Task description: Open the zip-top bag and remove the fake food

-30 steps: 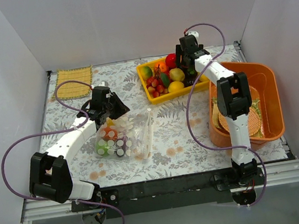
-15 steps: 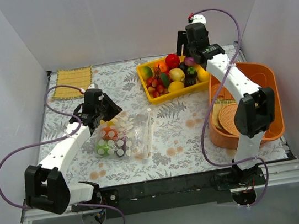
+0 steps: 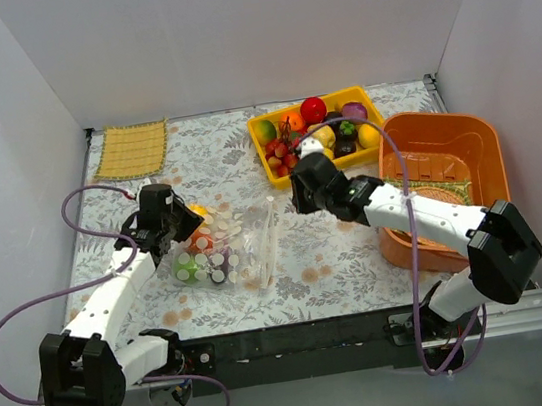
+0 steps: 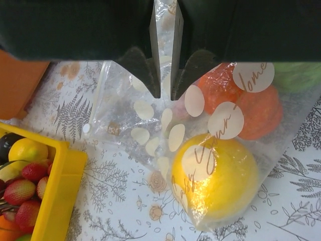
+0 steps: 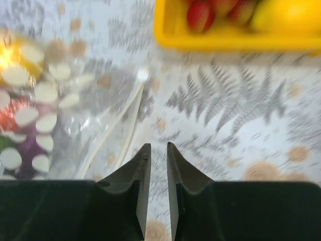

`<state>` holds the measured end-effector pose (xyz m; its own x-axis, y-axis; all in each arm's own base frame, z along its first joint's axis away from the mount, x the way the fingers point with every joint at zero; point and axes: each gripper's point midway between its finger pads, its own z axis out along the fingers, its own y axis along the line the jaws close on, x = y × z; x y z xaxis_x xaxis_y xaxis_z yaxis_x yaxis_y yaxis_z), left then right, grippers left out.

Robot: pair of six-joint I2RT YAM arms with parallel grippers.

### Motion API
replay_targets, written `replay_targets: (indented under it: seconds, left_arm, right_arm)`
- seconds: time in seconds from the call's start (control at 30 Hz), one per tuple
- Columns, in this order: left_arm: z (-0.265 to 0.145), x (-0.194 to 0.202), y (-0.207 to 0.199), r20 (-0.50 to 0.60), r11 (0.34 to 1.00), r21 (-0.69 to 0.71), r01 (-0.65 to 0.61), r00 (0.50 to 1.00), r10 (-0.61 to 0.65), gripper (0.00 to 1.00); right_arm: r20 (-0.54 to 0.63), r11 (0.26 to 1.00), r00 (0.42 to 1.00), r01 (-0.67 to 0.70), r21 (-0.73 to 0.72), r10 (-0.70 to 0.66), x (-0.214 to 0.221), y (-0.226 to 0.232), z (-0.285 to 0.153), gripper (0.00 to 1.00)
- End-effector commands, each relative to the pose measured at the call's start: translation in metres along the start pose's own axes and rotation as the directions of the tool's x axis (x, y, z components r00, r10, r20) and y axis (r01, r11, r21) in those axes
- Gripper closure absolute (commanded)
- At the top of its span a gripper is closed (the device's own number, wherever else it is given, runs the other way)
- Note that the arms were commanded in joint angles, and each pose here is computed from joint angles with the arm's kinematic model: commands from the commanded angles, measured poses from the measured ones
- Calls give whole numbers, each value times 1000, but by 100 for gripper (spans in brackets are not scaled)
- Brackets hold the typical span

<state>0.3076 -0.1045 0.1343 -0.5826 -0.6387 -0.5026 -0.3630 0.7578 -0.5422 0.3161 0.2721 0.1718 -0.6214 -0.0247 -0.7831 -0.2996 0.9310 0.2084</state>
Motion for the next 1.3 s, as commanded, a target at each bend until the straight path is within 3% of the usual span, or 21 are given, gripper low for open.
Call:
replay_targets:
  seconds: [0.0,0.23,0.37,0.63,1.13,1.2,1.27]
  left_arm:
    - [1,11,-5,-35,999,50,11,999,-9,88]
    - [2,45,16,-60,999,-26,-41,997,40,91]
    - [6,65,35,-54,991,-119,-64,997,58,94]
    - [14,75,59,-40,981,-187,-56,998,49,98]
    - [21,94,88,-40,970,-243,-26,999,16,100]
    - [19,89,84,-20,971,-236,-20,1000,16,97]
    - [16,83,81,-2,972,-235,-18,1000,18,79]
  right_arm:
    - [-65,982,991,-122,-142,114,47,43,1,77]
    - [-197,917,970,-207,-342,145,105,91,12,78]
    - [-220,867,958,-265,-423,185,111,108,17,78]
    - [-275,804,933,-342,-486,230,126,124,25,76]
    - [-337,781,911,-385,-492,237,145,136,43,75]
    - [-338,781,912,-381,-495,230,145,139,42,75]
    - [-338,781,914,-376,-498,224,145,141,42,75]
